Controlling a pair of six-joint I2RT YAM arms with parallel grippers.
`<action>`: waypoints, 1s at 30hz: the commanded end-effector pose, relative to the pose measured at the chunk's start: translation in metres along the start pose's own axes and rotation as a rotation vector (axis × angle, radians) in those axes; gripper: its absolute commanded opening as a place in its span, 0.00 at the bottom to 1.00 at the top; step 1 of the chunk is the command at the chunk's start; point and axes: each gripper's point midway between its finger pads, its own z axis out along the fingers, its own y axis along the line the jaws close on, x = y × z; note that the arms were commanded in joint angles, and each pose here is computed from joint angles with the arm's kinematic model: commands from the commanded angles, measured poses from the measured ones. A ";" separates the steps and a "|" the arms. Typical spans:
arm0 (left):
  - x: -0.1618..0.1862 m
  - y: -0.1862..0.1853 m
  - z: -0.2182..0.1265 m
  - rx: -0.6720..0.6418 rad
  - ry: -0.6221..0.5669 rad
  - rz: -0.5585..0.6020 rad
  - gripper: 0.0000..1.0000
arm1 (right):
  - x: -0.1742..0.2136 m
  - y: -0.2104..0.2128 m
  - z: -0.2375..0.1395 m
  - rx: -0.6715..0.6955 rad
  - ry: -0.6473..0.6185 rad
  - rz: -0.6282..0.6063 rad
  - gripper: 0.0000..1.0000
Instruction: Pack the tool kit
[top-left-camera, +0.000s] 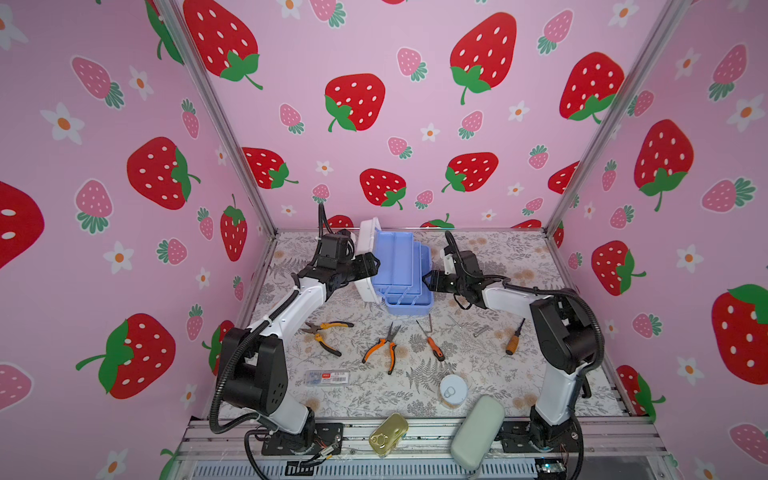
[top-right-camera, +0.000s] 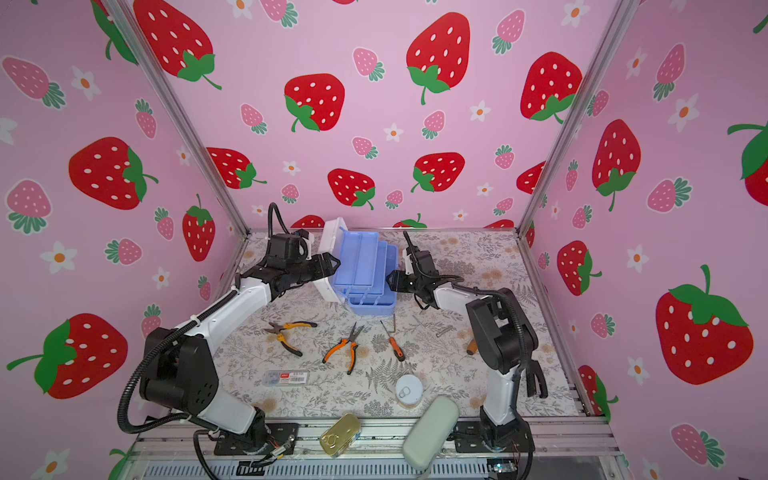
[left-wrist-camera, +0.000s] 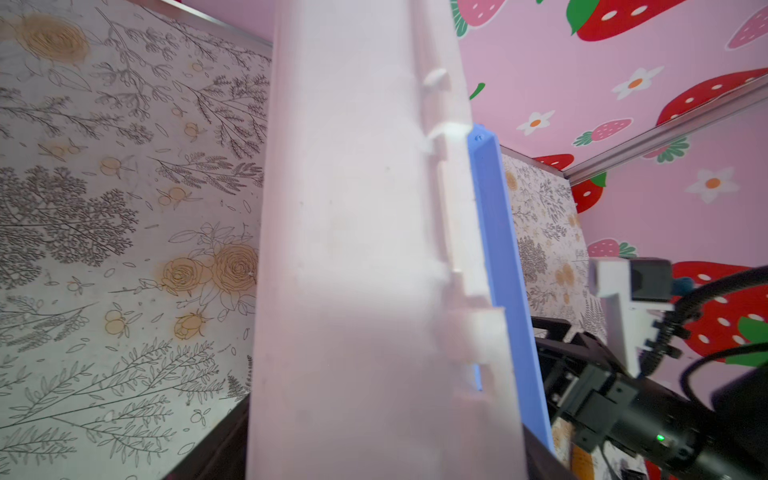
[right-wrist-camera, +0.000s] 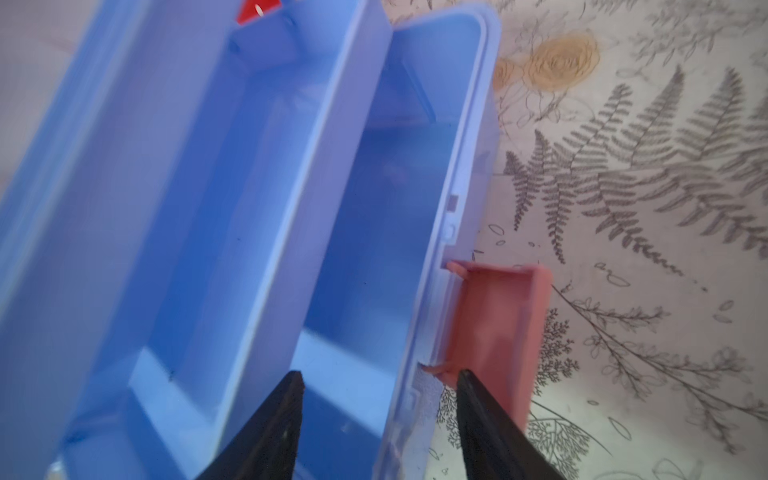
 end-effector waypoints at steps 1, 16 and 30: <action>-0.004 -0.010 -0.004 0.098 -0.010 -0.036 0.83 | 0.011 -0.006 0.012 0.027 0.050 0.004 0.61; 0.002 0.055 0.026 0.175 -0.004 -0.279 0.86 | -0.015 -0.020 0.015 0.071 -0.002 0.039 0.45; 0.011 0.104 0.042 0.095 0.006 -0.384 0.92 | -0.011 -0.047 0.021 0.119 0.008 0.092 0.45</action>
